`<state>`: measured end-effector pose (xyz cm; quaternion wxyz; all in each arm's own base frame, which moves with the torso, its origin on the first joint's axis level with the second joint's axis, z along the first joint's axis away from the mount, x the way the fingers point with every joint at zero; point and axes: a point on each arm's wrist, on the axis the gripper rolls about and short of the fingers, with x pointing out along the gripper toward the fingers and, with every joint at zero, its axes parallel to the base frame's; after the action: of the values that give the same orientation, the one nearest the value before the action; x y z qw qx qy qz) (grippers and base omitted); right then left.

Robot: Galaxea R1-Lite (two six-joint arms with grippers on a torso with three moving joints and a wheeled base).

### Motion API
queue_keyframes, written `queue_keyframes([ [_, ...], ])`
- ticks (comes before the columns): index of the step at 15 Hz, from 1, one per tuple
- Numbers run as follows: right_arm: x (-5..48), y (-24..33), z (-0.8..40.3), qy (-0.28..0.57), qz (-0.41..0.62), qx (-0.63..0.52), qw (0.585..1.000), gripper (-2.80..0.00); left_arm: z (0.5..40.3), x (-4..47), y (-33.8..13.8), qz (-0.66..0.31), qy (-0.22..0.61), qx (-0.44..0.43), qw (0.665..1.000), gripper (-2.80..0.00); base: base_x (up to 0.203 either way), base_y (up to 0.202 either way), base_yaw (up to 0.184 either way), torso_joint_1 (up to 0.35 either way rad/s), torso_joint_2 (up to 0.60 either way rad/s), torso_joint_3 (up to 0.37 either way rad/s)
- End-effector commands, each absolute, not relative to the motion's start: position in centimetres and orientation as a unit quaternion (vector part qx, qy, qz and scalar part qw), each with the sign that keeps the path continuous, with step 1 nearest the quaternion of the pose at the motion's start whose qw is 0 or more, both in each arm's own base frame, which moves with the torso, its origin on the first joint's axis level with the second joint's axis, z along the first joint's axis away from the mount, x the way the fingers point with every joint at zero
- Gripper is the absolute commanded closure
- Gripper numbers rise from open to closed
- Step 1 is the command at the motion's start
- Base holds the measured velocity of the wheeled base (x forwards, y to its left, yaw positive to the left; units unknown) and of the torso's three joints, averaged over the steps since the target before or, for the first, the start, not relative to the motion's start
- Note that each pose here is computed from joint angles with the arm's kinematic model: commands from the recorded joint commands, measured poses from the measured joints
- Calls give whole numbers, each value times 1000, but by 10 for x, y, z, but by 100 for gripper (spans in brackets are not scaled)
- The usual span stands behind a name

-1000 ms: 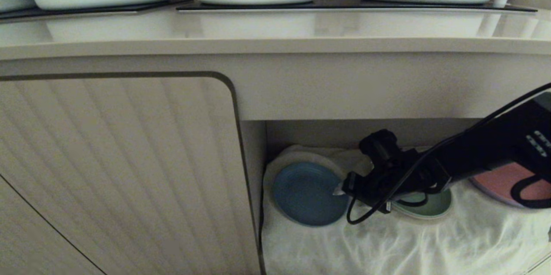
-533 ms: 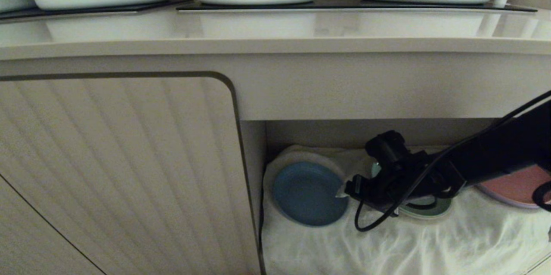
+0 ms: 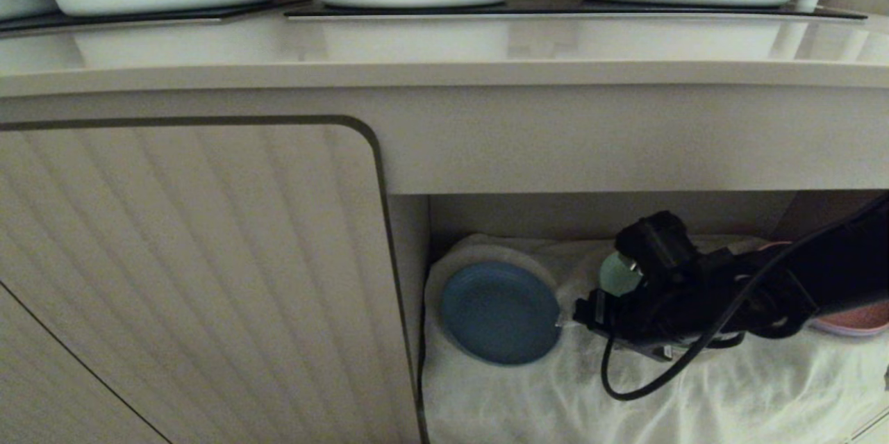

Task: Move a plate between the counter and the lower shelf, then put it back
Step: Put the plate in the cupboard, then pick up the plate in the cupboard

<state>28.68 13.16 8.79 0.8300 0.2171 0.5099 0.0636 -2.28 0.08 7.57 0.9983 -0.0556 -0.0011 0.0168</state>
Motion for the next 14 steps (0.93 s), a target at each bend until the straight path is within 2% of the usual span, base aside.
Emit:
queue_keyframes([
  [1, 270, 124, 98, 504, 66, 221, 832, -280, 76, -23, 1, 17, -1, -56, 998, 0, 0, 0, 0, 0, 0, 0],
  [2, 263, 121, 98, 507, 65, 220, 831, -280, 75, -23, 1, 17, -1, -56, 998, 0, 0, 0, 0, 0, 0, 0],
  [3, 256, 118, 97, 510, 64, 218, 830, 0, 76, -23, 1, 17, -2, -56, 998, 0, 0, 0, 0, 0, 0, 0],
  [10, 210, 97, 100, 520, 70, 194, 829, 0, 76, -23, 1, 17, -2, -56, 998, 0, 0, 0, 0, 0, 0, 0],
  [14, 181, 83, 111, 503, 75, 173, 844, 0, 75, -23, 1, 17, -1, -56, 998, 0, 0, 0, 0, 0, 0, 0],
])
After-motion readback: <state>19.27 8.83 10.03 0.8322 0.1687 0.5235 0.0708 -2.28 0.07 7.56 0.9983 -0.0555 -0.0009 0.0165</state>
